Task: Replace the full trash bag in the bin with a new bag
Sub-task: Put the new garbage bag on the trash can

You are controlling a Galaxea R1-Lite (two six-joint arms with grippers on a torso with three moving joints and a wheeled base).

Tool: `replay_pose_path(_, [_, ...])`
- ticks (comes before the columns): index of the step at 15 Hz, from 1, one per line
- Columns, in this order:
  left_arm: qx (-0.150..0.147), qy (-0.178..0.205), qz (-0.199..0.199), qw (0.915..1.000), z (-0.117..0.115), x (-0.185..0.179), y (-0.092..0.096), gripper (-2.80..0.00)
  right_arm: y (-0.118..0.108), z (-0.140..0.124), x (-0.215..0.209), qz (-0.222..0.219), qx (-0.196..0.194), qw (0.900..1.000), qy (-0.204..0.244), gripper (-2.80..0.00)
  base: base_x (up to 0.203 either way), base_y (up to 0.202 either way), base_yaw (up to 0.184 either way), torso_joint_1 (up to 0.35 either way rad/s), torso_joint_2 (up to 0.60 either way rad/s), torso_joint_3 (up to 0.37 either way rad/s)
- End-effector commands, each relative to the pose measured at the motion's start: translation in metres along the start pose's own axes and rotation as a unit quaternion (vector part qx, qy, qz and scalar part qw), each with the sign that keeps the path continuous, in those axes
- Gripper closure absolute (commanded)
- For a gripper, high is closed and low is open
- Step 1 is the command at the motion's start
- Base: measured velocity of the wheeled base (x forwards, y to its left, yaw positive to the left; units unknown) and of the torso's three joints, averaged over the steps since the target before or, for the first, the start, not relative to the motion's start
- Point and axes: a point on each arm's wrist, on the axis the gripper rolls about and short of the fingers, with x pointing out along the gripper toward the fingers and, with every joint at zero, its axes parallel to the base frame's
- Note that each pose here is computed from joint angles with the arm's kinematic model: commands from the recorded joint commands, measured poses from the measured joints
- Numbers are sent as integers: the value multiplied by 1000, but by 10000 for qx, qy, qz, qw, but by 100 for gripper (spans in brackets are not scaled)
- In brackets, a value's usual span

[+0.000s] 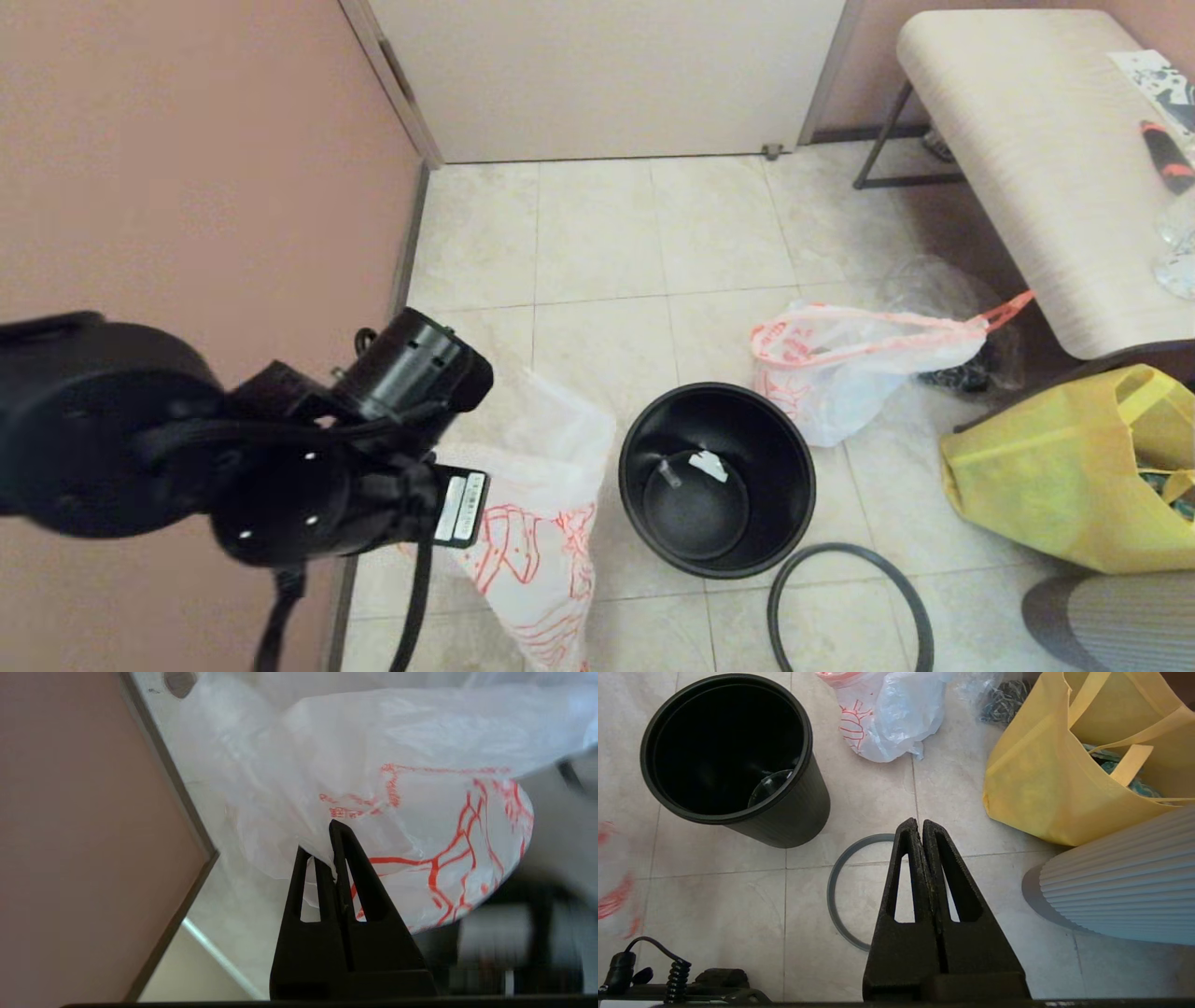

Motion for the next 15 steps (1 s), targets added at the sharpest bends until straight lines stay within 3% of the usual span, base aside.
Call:
replay_pose_path(1, [168, -258, -334, 9990, -11, -54, 17, 0, 0, 0, 0, 4, -1, 10000, 3, 0, 0, 0, 0, 0, 0, 0])
replay_pose_path(3, [480, -275, -669, 9962, -8, -74, 7, 0, 0, 0, 0, 4, -1, 10000, 3, 0, 0, 0, 0, 0, 0, 0])
replay_pose_path(6, [834, -56, -696, 9941, 7, -56, -30, 0, 0, 0, 0, 3, -1, 10000, 2, 0, 0, 0, 0, 0, 0, 0])
replay_pose_path(9, [1144, 23, -820, 9900, 32, -33, -77, 0, 0, 0, 0, 2, -1, 10000, 1, 0, 0, 0, 0, 0, 0, 0])
replay_pose_path(12, [1139, -202, -1011, 9881, 65, -10, -128, 0, 0, 0, 0, 4, -1, 10000, 3, 0, 0, 0, 0, 0, 0, 0])
replay_pose_path(15, [1510, -286, -1053, 9825, 69, 32, -181, 0, 0, 0, 0, 4, -1, 10000, 3, 0, 0, 0, 0, 0, 0, 0])
